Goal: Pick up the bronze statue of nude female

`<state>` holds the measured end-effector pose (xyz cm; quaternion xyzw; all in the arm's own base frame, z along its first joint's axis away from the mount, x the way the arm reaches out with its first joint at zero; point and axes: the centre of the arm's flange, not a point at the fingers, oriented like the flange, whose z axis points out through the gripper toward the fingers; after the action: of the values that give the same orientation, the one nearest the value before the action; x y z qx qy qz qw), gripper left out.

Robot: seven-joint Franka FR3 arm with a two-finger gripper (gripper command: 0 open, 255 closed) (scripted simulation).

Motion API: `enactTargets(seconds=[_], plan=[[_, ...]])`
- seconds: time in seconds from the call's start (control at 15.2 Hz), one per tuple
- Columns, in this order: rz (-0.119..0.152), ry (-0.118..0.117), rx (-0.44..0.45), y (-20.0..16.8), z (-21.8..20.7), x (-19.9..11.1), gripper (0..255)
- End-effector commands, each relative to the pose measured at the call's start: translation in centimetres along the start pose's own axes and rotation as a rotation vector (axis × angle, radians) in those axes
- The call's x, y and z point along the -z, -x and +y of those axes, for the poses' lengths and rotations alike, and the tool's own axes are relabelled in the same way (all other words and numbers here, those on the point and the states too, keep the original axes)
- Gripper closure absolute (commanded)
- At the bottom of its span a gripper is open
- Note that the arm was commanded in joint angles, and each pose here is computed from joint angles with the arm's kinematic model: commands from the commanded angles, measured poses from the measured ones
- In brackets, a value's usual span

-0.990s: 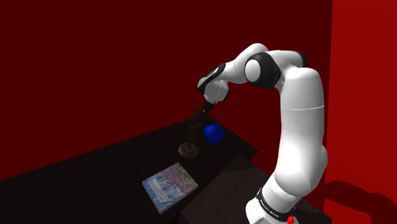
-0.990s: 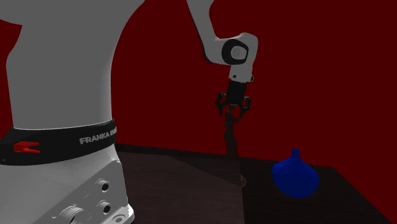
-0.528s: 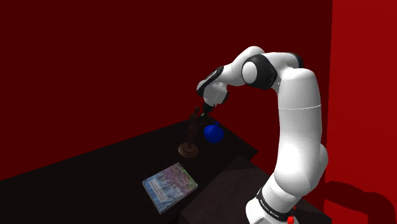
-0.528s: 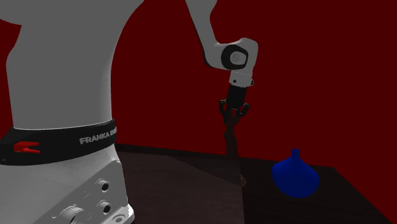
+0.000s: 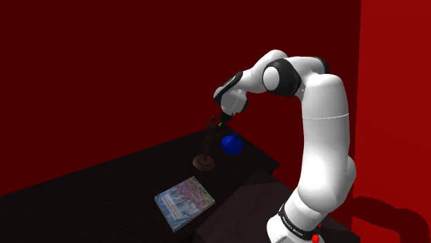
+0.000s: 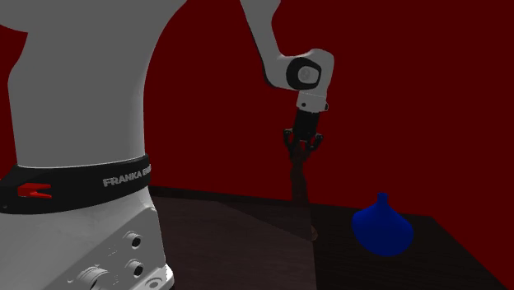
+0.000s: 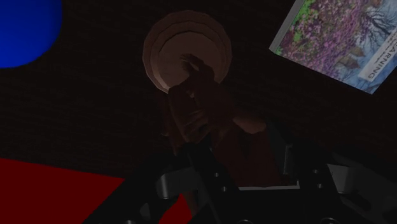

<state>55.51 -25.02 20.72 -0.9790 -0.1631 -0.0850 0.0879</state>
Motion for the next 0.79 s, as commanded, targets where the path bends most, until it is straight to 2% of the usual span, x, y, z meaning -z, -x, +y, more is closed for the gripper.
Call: enactTargets(seconds=[0.0,0.73], plan=[[0.0,0.0,0.0,-0.2,-0.1,0.8,255],[0.0,0.0,0.0,-1.3,-1.0,6.4,255]])
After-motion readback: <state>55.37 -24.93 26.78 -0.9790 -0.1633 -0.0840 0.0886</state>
